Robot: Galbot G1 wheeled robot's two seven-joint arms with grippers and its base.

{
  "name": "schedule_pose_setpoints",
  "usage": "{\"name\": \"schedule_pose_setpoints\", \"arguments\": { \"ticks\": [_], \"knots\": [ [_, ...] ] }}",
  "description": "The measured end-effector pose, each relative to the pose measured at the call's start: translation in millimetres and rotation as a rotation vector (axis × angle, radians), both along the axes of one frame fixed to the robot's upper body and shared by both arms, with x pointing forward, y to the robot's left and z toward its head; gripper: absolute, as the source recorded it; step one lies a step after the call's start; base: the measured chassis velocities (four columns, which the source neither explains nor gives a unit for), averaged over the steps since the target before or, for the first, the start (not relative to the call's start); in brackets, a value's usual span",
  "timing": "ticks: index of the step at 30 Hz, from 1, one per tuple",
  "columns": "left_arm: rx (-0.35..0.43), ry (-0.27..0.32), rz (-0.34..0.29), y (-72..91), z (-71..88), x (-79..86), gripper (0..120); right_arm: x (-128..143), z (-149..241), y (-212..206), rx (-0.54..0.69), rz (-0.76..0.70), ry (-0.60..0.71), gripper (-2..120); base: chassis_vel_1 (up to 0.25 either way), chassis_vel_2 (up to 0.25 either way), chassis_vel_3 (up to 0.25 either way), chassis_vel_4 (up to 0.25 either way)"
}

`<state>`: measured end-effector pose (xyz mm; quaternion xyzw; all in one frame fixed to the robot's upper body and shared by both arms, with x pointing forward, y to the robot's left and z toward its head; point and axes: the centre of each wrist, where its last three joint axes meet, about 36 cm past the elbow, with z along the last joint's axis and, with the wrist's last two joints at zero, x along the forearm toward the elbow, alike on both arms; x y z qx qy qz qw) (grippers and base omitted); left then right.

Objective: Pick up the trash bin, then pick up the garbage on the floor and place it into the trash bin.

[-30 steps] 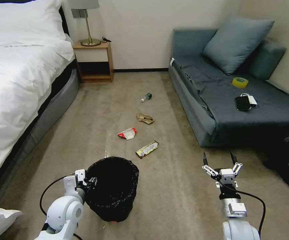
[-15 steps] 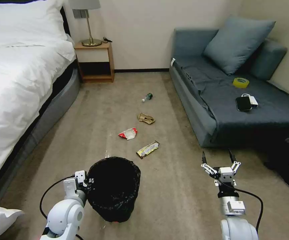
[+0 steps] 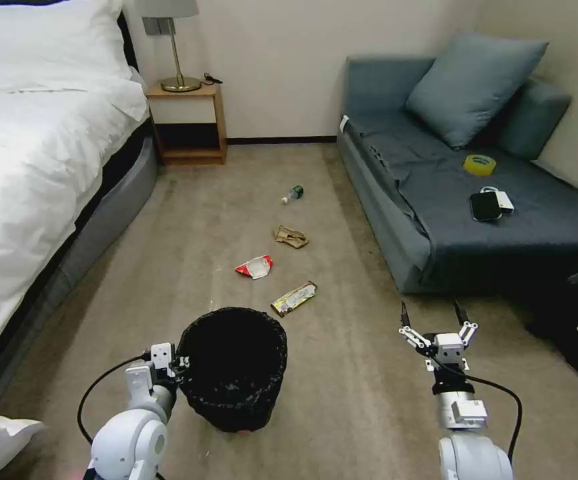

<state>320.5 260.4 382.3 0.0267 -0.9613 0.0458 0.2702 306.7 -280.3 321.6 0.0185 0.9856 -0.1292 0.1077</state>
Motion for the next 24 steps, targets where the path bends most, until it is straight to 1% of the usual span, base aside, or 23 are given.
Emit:
{"name": "schedule_pose_setpoints", "arguments": {
  "ticks": [2, 3, 4, 7, 8, 10, 12, 14, 18, 19, 21, 24],
  "knots": [
    [-0.004, -0.036, -0.009, 1.3, 0.4, -0.9, 4, 0.4, 0.1, 0.7, 0.001, 0.002, 0.000, 100, 0.000, 0.000, 0.000, 0.000],
    [-0.010, -0.064, -0.016, 2.0, 0.2, -1.4, 4, 0.8, 0.2, 1.3, 0.002, 0.003, -0.001, 100, 0.000, 0.000, 0.000, 0.000],
    [-0.010, -0.064, -0.016, 2.0, 0.2, -1.4, 4, 0.8, 0.2, 1.3, 0.002, 0.003, -0.001, 100, 0.000, 0.000, 0.000, 0.000],
    [-0.018, -0.133, -0.031, 5.4, 1.1, -4.2, 4, 2.6, -0.5, 3.6, 0.004, 0.011, 0.000, 100, 0.000, 0.000, 0.000, 0.000],
    [-0.021, -0.146, -0.037, 6.3, 2.0, -5.3, 4, 3.3, -0.8, 4.5, 0.004, 0.015, 0.001, 100, 0.000, 0.000, 0.000, 0.000],
    [-0.025, -0.153, -0.042, 6.8, 2.6, -6.3, 4, 3.7, -0.8, 5.1, 0.005, 0.017, 0.000, 100, 0.000, 0.000, 0.000, 0.000],
    [-0.038, -0.179, -0.051, 10.3, 5.5, -9.7, 4, 5.7, -0.8, 5.7, 0.007, 0.020, -0.001, 100, 0.000, 0.000, 0.000, 0.000],
    [-0.044, -0.188, -0.049, 11.3, 6.6, -10.7, 4, 6.3, -0.6, 6.1, 0.007, 0.023, 0.000, 100, 0.000, 0.000, 0.000, 0.000],
    [-0.060, -0.228, -0.041, 15.8, 8.7, -14.5, 4, 7.0, -0.4, 6.4, 0.014, 0.045, 0.002, 100, 0.000, 0.000, 0.000, 0.000],
    [-0.060, -0.228, -0.041, 15.8, 8.7, -14.5, 4, 7.0, -0.4, 6.4, 0.014, 0.045, 0.002, 100, 0.000, 0.000, 0.000, 0.000],
    [-0.068, -0.245, -0.034, 19.0, 9.5, -17.8, 4, 7.0, -0.5, 7.1, 0.017, 0.058, 0.002, 100, 0.000, 0.000, 0.000, 0.000],
    [-0.069, -0.246, -0.034, 19.2, 9.5, -18.0, 4, 7.0, -0.5, 7.1, 0.017, 0.059, 0.002, 100, 0.000, 0.000, 0.000, 0.000]
  ]
}}
